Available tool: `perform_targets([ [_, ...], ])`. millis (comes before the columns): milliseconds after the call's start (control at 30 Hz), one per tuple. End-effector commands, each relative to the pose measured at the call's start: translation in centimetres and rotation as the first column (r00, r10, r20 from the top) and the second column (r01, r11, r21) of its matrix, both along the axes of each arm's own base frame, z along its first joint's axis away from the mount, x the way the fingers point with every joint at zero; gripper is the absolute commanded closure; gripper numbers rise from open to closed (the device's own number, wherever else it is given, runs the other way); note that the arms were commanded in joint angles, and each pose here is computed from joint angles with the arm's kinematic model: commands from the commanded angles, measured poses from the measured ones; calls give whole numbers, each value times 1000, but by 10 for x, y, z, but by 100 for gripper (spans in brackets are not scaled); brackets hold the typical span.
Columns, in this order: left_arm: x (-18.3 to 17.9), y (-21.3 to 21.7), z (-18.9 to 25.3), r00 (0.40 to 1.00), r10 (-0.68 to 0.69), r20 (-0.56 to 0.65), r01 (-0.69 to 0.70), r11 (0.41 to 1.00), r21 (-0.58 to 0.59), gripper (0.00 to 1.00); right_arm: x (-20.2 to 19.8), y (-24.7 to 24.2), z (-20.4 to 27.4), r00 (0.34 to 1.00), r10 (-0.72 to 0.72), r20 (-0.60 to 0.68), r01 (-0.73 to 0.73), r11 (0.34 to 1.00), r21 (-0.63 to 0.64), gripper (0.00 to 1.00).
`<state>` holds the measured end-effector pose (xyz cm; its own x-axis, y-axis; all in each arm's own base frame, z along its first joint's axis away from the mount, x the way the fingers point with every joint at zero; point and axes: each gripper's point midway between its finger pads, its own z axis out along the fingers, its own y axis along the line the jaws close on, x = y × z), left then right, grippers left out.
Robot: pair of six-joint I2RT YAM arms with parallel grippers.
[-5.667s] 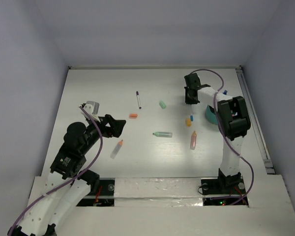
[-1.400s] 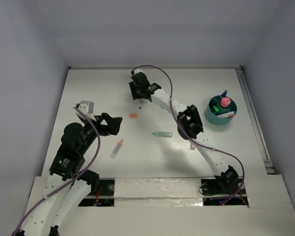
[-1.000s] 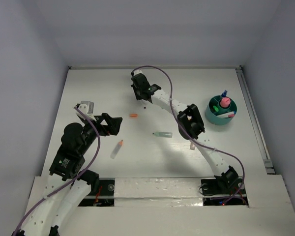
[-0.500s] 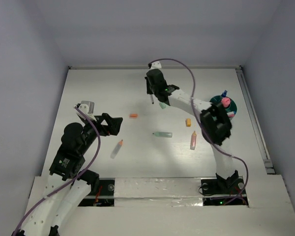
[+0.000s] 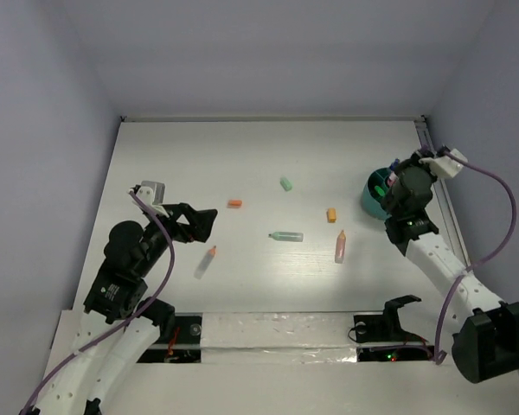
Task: Sort the stationery into containers
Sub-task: Place the pen in the storage box.
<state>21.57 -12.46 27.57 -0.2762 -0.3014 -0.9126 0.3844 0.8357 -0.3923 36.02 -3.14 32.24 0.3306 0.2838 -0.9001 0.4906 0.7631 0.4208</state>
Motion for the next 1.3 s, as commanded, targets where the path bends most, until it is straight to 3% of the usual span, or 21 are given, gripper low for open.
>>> perform_targets([
  [0, -2, -5, 14, 998, -28, 60, 29, 999, -17, 1, -23, -38, -21, 987, -162, -9, 162, 987, 9, 100],
  [367, -8, -9, 17, 996, -49, 70, 51, 999, -19, 1, -8, -61, -74, 951, -274, -147, 269, 962, -52, 100],
  [833, -7, -9, 14, 998, -42, 53, 43, 999, -10, 1, -6, -63, -121, 925, -315, -213, 318, 948, -19, 100],
  [1267, -3, -14, 7, 998, -53, 26, 53, 999, 2, 1, 4, -65, -136, 904, -359, -231, 364, 931, -19, 100],
])
